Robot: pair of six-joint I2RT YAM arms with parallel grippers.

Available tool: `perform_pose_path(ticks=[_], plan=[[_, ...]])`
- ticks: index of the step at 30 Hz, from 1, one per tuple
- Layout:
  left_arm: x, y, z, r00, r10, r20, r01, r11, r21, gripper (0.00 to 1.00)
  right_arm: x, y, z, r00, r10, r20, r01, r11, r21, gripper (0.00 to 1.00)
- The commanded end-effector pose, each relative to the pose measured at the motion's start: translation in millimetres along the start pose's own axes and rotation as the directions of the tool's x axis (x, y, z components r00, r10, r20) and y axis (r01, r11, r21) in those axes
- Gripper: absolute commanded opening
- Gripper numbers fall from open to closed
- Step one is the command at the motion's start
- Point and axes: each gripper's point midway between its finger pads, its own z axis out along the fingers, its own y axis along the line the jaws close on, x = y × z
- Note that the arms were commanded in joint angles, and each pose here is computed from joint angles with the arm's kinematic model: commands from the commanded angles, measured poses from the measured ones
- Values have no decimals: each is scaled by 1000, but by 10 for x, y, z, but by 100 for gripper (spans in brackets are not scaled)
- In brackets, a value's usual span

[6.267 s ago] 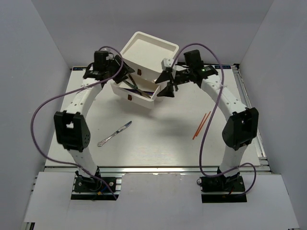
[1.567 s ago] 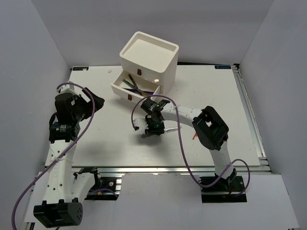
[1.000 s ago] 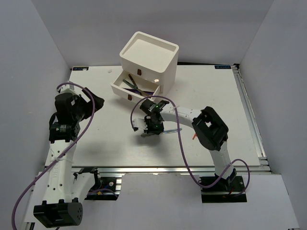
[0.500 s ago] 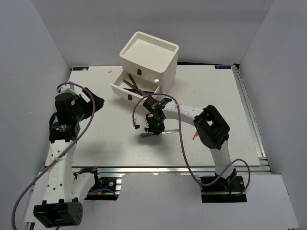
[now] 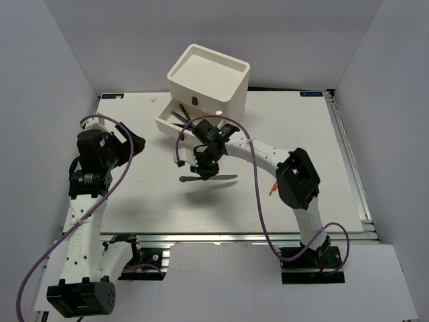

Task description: Sort the eating utensils into containers

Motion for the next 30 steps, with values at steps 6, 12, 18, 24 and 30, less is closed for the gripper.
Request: perform_pose_path(ticks=[6,12,18,24,30], plan=[[-238,-14,-103,996,44,80,-42,999,-29,98,-923,-219,-606,971,-47,235,30,997,75,0],[-372,16,-178,989,54,138,-46,997,-64,98,-1562,-424,-1140,909,-135,395,59,978,198,0],[-403,-7,-196,988,51,147,-42,997,-59,98,-1999,-573,-1616,831,-231,505,57,940,337,0],[-378,-7,-178,990,39,138,-32,998,-56,98,-1946,-1152,-1759,821,-265,506,-26,868,496,0],[-370,-26,-194,990,25,139,-19,999,-45,98,-1686,-1646,-1831,838,-281,468,-60,805,590,0]])
